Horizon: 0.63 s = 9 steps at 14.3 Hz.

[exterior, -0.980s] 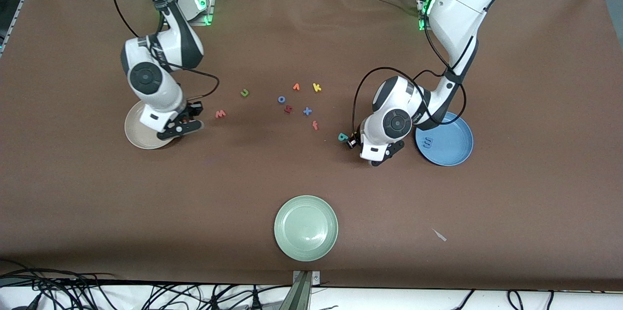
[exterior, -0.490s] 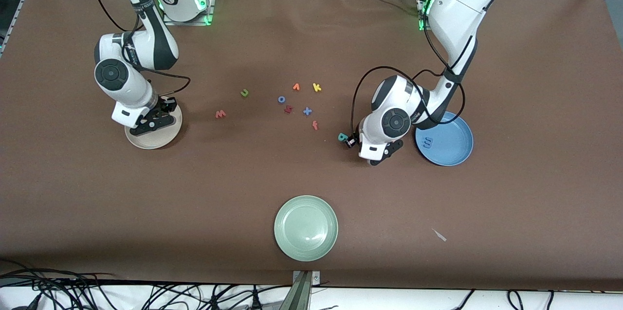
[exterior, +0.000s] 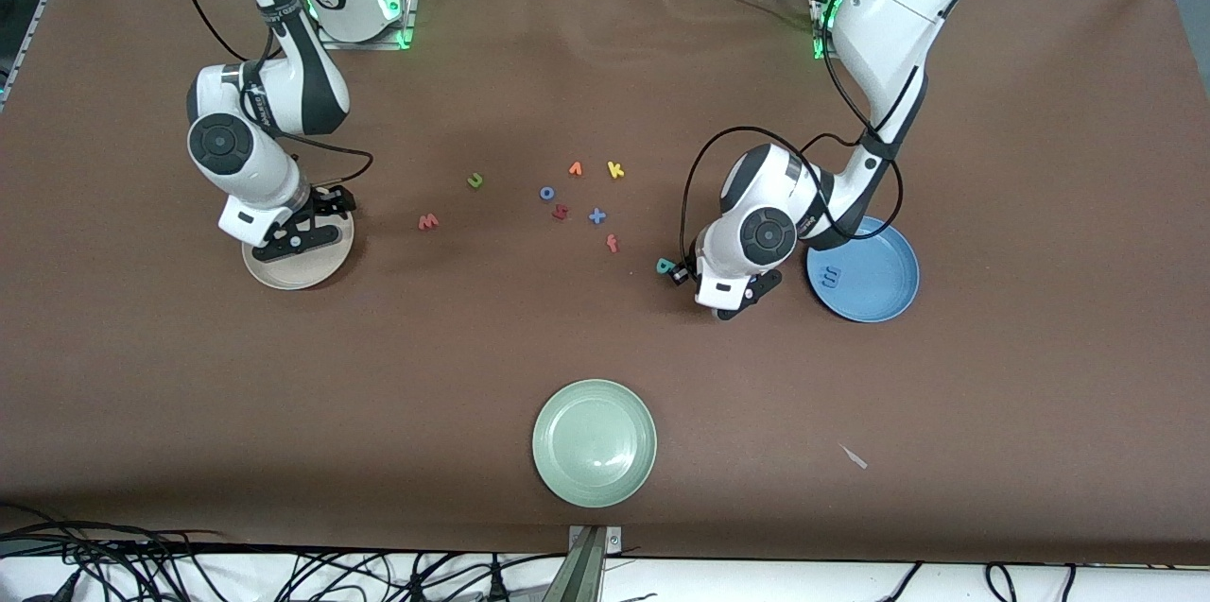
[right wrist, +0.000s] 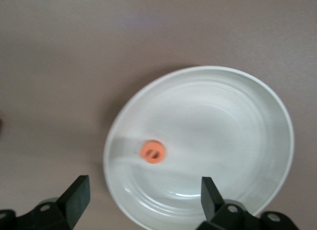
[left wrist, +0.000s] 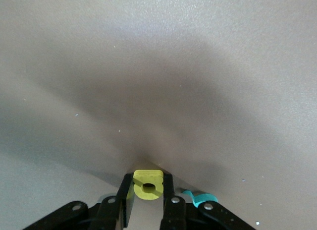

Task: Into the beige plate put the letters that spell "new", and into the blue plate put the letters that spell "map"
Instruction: 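Drop the yellow d on the blue plate while the right gripper reaches the green n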

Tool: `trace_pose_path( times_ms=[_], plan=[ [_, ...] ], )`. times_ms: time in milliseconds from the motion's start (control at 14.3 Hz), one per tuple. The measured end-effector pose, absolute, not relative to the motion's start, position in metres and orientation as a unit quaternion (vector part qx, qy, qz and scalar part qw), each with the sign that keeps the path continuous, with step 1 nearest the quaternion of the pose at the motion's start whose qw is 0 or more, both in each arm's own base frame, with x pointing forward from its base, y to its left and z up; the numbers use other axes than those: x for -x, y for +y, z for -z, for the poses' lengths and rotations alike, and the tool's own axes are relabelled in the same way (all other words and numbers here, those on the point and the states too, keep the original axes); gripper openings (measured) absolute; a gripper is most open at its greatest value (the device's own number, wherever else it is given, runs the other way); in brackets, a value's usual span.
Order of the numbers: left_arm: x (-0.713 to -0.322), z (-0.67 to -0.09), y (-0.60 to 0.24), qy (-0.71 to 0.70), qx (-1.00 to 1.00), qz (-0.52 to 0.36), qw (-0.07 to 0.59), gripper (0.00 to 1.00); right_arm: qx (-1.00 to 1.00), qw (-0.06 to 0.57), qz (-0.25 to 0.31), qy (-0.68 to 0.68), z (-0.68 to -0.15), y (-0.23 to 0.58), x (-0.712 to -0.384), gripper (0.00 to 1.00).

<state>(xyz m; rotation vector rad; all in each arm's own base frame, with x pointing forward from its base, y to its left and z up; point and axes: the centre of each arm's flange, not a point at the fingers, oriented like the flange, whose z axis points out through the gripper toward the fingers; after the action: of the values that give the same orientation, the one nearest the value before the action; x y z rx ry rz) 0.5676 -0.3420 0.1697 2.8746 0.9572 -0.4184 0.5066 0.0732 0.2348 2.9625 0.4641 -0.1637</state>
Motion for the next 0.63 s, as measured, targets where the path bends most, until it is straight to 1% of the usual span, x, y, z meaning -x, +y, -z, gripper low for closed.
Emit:
trace_pose_path(
  times_ms=[280,420,630],
  plan=[
    [-0.571,-0.176,-0.339,0.314,-0.939,0.134,0.043,0.28,-0.993,0.064,0.048,0.089,-0.241,0.150,-0.487,1.00],
    [-0.582,-0.197,-0.325,0.311,-0.940,0.134,0.042,0.28,-0.995,0.062,0.046,0.061,-0.248,0.191,-0.472,1.00],
    [-0.607,-0.241,-0.268,0.262,-0.951,0.158,0.034,0.28,-0.997,0.061,0.042,0.028,-0.257,0.243,-0.445,1.00]
  ],
)
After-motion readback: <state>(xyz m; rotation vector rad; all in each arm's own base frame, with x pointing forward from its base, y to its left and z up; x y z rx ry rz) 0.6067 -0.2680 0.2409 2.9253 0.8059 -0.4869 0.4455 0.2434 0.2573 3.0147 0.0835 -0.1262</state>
